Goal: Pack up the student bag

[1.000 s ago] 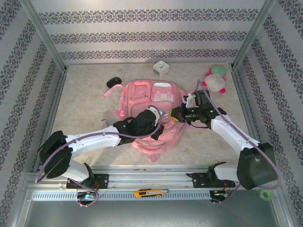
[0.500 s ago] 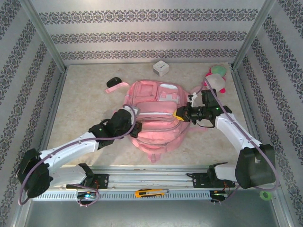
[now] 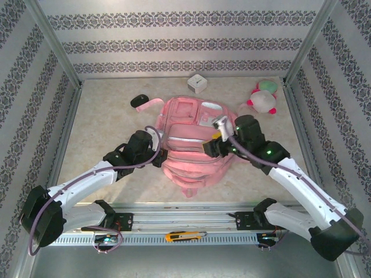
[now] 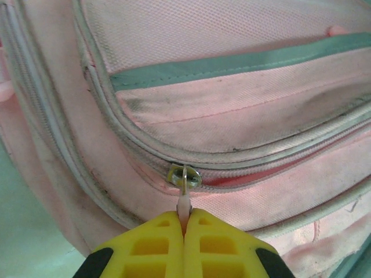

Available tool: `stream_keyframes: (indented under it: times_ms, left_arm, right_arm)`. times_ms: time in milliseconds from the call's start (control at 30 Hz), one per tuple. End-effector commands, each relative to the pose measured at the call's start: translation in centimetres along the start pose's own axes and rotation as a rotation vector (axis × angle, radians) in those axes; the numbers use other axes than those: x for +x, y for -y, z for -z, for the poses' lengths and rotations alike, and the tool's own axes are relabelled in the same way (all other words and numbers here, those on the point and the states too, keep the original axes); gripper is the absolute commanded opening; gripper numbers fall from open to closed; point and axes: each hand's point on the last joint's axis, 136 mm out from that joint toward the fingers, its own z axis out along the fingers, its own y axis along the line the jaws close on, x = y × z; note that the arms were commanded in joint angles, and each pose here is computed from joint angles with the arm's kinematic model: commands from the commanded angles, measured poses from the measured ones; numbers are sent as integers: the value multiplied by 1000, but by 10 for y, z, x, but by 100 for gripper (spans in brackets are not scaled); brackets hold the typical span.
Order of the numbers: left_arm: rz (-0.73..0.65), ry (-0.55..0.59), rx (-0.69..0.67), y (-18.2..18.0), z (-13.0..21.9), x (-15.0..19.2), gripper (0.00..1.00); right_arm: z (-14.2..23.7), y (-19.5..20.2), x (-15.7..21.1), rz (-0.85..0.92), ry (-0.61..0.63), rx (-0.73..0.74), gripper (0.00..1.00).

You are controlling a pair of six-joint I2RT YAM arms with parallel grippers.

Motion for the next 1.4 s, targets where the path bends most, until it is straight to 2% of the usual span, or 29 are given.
stream_keyframes:
  times_ms: [0,100,267,300,400,467,600,733,767,867,900,933,967,1000,1067,1367]
  left_arm:
    - [-57,78,99,21,7,-28,0]
    - [-57,95,114,25,12,-31,0]
    - [-55,107,120,25,15,-31,0]
    - [-56,106,108,23,15,-30,0]
    - [-51,101,14,6,14,-29,0]
    - [-30,101,-73,-11,16,-29,0]
    - [39,117,-202,-47,21,-32,0]
    - [52,122,-218,-58,21,-37,0]
    - [49,119,-206,-57,20,-38,5]
    - [67,105,-187,-52,19,-39,28]
    - [88,102,-199,-54,20,-39,37]
    - [112,101,-220,-58,23,-38,45]
    - [153,100,-256,-66,26,-35,49]
    - [198,94,-294,-75,31,-30,53]
    - [298,81,-374,-96,40,-18,58]
    - [705,-45,-666,-178,63,49,61]
  right_arm:
    - [-31,-6,8,441,-61,51,60]
    - [-59,-19,9,594,-88,6,60]
    - [-97,-19,7,720,-121,-6,56]
    - [-103,-15,8,736,-132,6,49]
    - [-109,-13,12,763,-149,1,15]
    - [-104,-23,16,779,-131,-68,0]
    - [-86,-37,23,763,-90,-184,0]
    - [-79,-33,29,745,-105,-190,0]
    - [-79,-33,28,739,-104,-193,0]
    - [-81,-33,23,705,-85,-196,1]
    - [-82,-33,19,693,-76,-193,7]
    - [-82,-34,17,685,-70,-195,8]
    - [-82,-33,16,676,-66,-192,8]
    - [-82,-33,14,669,-62,-188,3]
    - [-83,-30,12,657,-62,-183,0]
    - [-73,-29,-8,551,7,-213,0]
